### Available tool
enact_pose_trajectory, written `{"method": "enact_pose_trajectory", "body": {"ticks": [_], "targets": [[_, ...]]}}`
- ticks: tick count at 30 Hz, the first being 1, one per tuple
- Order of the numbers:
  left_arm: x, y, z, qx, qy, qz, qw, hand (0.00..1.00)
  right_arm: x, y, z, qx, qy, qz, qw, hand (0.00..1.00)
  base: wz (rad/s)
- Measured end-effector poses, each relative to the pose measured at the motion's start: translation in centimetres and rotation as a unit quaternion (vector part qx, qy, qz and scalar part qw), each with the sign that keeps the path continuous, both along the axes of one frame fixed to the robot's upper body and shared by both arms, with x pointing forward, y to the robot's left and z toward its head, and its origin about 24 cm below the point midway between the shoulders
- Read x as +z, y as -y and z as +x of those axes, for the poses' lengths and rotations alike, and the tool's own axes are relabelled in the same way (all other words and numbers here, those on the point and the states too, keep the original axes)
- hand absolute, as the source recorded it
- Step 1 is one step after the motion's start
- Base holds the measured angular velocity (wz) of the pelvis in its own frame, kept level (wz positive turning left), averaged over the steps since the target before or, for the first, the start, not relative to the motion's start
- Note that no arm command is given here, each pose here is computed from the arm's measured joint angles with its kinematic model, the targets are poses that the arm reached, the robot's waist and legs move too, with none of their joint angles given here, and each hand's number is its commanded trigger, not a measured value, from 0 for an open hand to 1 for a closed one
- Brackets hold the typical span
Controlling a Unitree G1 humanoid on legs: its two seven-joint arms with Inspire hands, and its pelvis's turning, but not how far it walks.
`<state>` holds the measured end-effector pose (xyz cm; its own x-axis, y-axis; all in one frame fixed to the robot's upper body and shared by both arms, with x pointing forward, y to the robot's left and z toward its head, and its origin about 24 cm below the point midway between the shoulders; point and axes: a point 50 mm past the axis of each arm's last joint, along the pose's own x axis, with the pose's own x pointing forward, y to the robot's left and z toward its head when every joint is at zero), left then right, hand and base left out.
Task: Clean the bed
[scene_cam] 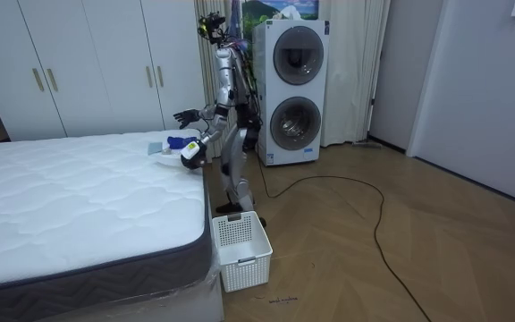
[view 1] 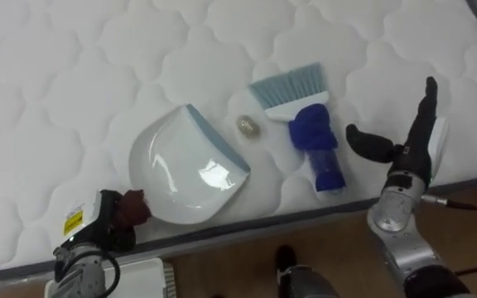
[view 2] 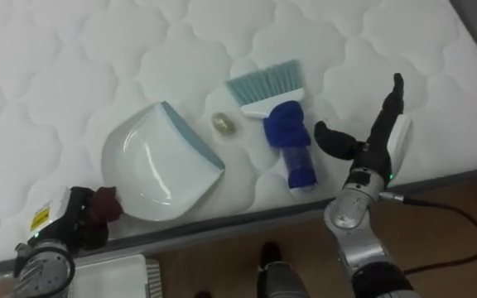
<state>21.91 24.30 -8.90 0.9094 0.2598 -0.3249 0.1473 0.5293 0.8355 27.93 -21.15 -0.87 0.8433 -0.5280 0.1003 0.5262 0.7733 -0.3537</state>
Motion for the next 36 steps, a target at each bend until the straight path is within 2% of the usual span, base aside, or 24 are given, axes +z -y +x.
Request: {"method": "enact_pose_trajectory", "body": {"ticks": [11,15,19,27,36], "targets": [[0.5,0.6,1.3,-0.016,-0.006,-0.025,1.000,1.00,-0.6,0.9,0.1,0.010,-0.031,0.022,0.999,0.00,0.06],[0.9,0.9,1.9,-0.027,0.000,-0.031,0.999,1.00,-0.3,1.3,1.2,0.012,-0.039,0.030,0.999,0.00,0.05],[1.3,1.1,2.7,-0.036,0.000,-0.035,0.999,1.00,-0.4,1.3,1.4,0.024,-0.048,0.057,0.997,0.00,0.17],[1.2,1.1,2.7,-0.039,-0.013,-0.035,0.999,1.00,-0.9,1.2,1.5,0.045,-0.065,0.097,0.992,0.00,0.08],[1.2,1.1,2.6,-0.041,-0.018,-0.037,0.998,1.00,-0.9,0.9,1.5,0.065,-0.071,0.099,0.990,0.00,0.00]]}}
